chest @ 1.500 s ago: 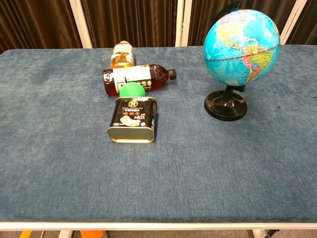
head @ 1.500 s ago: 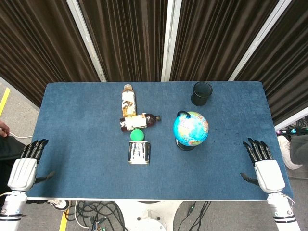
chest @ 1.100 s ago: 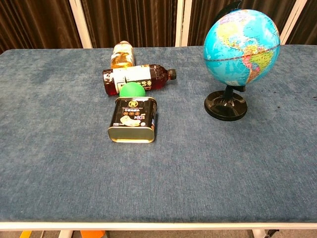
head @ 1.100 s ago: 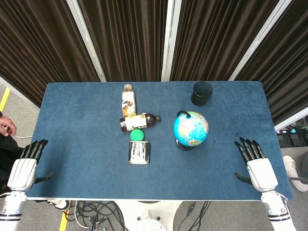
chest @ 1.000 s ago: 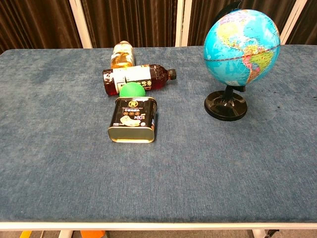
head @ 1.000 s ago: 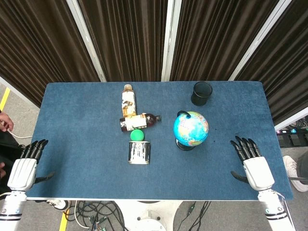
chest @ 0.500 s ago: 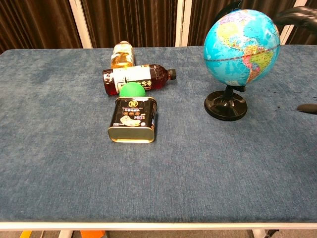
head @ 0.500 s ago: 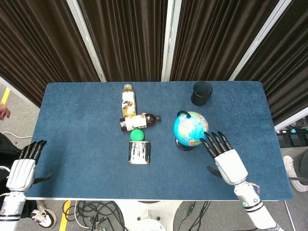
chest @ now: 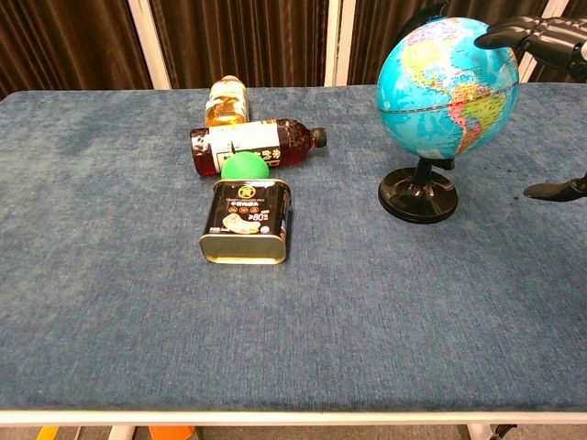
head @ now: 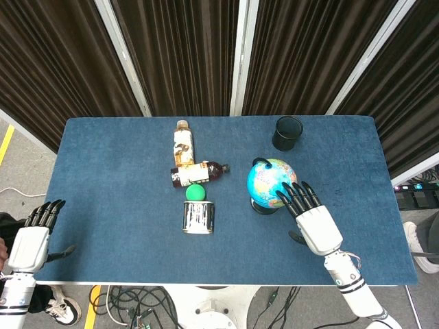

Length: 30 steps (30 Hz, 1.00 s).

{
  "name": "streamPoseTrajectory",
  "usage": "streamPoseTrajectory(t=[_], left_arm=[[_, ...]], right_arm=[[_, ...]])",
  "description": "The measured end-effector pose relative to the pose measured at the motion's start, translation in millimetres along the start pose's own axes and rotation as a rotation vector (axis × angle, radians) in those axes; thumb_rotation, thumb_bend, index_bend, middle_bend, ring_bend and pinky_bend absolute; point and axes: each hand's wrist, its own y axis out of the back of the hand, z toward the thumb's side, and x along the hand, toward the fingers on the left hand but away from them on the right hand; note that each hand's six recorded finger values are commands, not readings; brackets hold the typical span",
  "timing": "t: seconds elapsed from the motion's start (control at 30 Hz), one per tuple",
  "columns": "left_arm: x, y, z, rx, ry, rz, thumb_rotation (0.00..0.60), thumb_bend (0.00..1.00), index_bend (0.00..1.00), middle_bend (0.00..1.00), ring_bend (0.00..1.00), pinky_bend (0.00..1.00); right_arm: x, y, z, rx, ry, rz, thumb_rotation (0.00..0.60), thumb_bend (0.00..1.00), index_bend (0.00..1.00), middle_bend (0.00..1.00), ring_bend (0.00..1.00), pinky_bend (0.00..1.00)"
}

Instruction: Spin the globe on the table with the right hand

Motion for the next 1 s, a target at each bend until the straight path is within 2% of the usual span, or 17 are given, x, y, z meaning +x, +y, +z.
streamPoseTrajectory(t=[0.77,1.0], left_arm=[[0.6,0.6,0.9,0.007,0.004,-0.004,0.600,0.08,0.07,0.08,0.04,0.11],[0.3,0.5,0.0,0.007,0.008,-0.006,0.600,0.08,0.07,0.08,0.04,0.11]], right_arm=[[-29.2,-10.2,-50.5,-0.012,-0.125,0.078,0.600,0.00,0.00,0.00,0.00,0.00],[-29.8,-3.9,-53.6,-0.037,-0.131,0.043,0.600,0.00,0.00,0.00,0.00,0.00]])
